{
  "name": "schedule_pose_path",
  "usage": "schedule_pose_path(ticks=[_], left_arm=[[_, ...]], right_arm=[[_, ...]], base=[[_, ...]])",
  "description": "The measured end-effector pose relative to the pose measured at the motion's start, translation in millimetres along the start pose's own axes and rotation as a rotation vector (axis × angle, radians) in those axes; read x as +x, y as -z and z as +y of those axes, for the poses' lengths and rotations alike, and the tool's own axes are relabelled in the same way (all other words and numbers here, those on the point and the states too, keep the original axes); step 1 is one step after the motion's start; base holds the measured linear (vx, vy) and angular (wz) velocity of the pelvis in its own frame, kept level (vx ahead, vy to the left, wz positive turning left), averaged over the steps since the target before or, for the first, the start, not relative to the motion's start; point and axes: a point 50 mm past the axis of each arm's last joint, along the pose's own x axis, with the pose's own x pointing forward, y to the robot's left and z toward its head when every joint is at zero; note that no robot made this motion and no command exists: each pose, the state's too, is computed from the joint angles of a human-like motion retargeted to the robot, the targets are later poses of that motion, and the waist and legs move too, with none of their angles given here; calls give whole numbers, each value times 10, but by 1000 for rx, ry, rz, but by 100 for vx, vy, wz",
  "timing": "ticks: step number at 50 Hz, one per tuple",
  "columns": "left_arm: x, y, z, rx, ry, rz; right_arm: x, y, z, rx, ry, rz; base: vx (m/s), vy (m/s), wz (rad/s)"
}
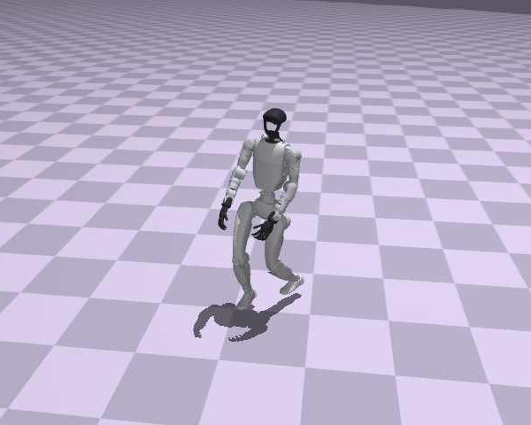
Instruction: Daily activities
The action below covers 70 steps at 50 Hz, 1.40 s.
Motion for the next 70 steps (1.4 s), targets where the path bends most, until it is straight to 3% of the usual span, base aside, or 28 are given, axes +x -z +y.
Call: schedule_pose_path(ticks=[12,22,30,37,50,70], left_arm=[[55,-296,56,148,-115,-110],[58,-621,-52,305,-75,-262],[93,-780,53,237,-115,-270],[137,-988,7,147,-91,-288],[164,-1097,-131,188,-60,-301],[29,-1554,-222,67,-138,-526]], right_arm=[[58,-304,-110,124,175,-68],[44,-939,-498,15,365,-271],[-29,-1479,-590,-144,416,-424],[-23,-1535,-629,-285,442,-403],[32,-1311,-359,-319,339,-360],[-5,-1277,-377,-378,375,-410]], base=[[-34,-3,-139],[-5,-21,-145],[10,-22,-150],[16,-5,-95],[19,13,-22],[30,-1,0]])
